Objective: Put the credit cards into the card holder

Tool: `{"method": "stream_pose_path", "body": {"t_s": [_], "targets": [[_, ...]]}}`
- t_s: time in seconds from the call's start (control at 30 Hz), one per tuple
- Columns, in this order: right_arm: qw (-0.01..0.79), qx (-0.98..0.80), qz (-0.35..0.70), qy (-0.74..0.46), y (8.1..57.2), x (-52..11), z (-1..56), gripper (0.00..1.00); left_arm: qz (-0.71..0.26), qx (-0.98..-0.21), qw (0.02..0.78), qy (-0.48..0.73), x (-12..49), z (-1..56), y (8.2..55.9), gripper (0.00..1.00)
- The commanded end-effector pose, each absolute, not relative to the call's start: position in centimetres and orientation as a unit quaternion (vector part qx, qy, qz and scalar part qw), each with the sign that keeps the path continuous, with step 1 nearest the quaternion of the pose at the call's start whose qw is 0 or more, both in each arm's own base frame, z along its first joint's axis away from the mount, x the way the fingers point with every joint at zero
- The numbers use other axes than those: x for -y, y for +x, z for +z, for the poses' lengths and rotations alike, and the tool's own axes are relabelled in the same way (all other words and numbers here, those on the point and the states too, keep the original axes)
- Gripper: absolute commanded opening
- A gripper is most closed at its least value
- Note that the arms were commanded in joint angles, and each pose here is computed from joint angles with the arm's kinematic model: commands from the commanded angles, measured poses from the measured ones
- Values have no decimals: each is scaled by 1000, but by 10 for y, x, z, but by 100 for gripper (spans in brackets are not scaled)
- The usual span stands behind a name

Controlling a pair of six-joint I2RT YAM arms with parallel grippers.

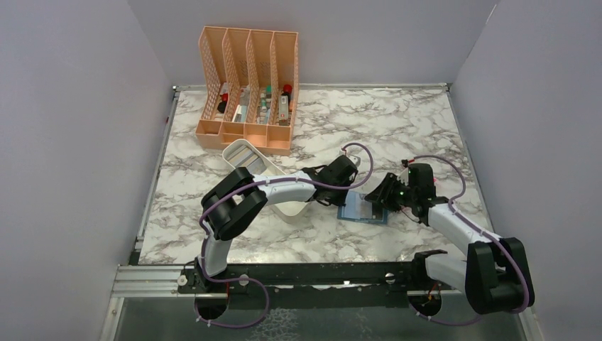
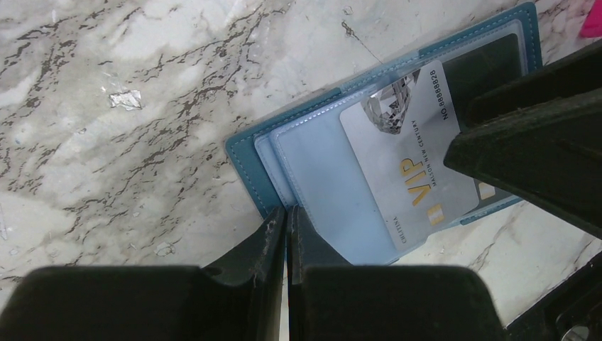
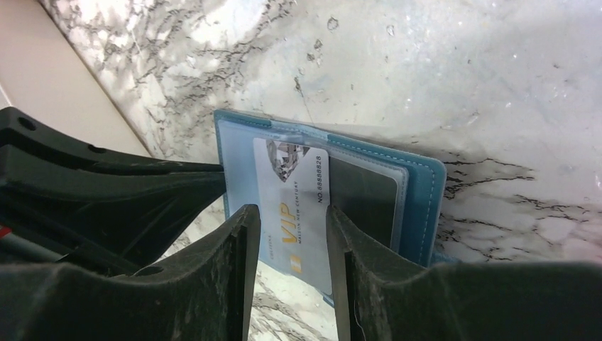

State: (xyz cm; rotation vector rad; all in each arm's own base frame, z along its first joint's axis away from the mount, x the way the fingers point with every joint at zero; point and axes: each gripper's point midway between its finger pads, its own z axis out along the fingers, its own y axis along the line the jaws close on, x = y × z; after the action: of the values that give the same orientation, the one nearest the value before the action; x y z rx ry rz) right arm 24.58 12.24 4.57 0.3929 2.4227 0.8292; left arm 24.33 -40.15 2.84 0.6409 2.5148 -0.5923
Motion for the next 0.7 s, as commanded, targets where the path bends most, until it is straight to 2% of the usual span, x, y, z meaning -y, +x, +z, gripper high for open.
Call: {"method": "stream_pose_path", "body": {"t_s": [0.0, 0.2, 0.53, 0.67], "targets": [[266, -905, 299, 145, 244, -120, 37, 45, -195, -931, 178, 250, 389, -1, 218, 10], [252, -900, 323, 150, 238, -128, 31, 49, -202, -930, 174, 252, 390, -3, 211, 11], [234, -880, 385, 152, 232, -146, 33, 49, -223, -925, 182, 249, 399, 6, 208, 11], [240, -873, 396, 150, 235, -149, 41, 42, -226, -924, 182, 248, 402, 7, 209, 11]]}}
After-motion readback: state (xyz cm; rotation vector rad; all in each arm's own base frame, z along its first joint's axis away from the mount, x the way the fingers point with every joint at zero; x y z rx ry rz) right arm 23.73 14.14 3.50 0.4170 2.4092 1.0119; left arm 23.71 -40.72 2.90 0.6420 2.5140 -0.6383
